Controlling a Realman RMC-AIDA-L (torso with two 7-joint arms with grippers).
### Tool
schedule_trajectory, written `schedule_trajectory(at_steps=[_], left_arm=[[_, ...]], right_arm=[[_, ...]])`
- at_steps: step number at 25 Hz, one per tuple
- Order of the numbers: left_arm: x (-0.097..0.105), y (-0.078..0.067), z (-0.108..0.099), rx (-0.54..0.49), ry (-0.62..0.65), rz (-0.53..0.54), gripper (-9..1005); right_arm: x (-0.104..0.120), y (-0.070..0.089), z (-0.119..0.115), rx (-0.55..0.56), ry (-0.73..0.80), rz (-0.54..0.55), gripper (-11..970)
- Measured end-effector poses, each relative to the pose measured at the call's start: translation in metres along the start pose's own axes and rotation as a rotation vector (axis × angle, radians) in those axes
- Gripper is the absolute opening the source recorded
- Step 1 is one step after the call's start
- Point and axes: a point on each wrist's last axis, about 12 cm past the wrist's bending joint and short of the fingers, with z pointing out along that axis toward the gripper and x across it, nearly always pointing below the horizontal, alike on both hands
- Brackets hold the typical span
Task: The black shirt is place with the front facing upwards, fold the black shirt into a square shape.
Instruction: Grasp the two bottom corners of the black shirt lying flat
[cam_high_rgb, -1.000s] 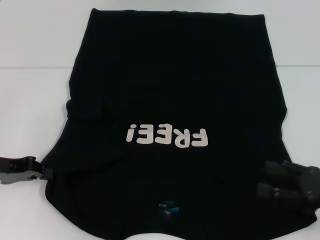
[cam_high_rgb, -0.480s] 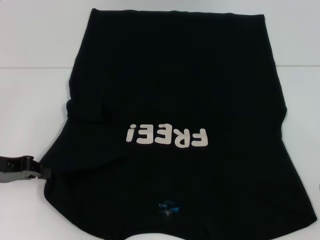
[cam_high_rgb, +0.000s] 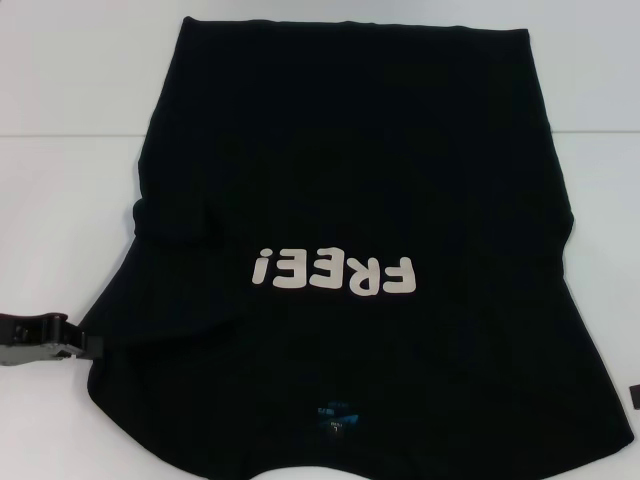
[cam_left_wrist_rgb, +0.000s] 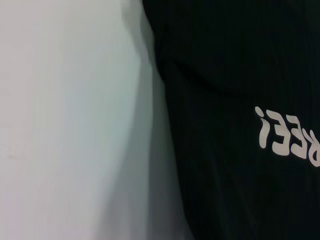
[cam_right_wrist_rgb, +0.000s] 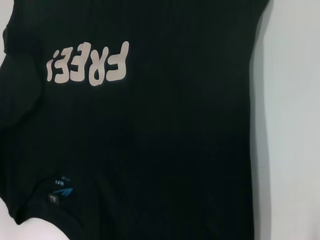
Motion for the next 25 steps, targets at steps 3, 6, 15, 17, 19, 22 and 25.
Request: schedule_trajectory(at_steps=[3,6,15,17,19,22,25], left_arm=[[0.001,0.001,0.000,0.001,-0.001,-0.002,3],[0.001,0.001,0.000,0.001,-0.001,-0.002,3],[0.002,0.000,0.001,0.004,0.000,0.000,2],[0.002,0.000,0.001,0.005,0.001,0.000,2],[0.002,0.000,0.001,0.005,0.001,0.000,2],[0.002,0.000,0.002,0.006,0.001,0.000,2],[0.002,-0.001,0.002,0.008,0.001,0.001,2]], right_arm=[[-0.001,0.002,0.008,0.003,0.006,-0.010,894],[-0.002,0.004,0.016,0.011,0.018,-0.025,894],[-0.003,0.007,0.033,0.016,0.054,-0.042,895],[-0.003,0.008,0.033,0.018,0.053,-0.045,895],[-0.003,0.008,0.034,0.017,0.053,-0.046,895],[-0.003,0.009,0.037,0.018,0.056,-0.050,895],[-0.003,0.010,0.039,0.017,0.064,-0.056,895]])
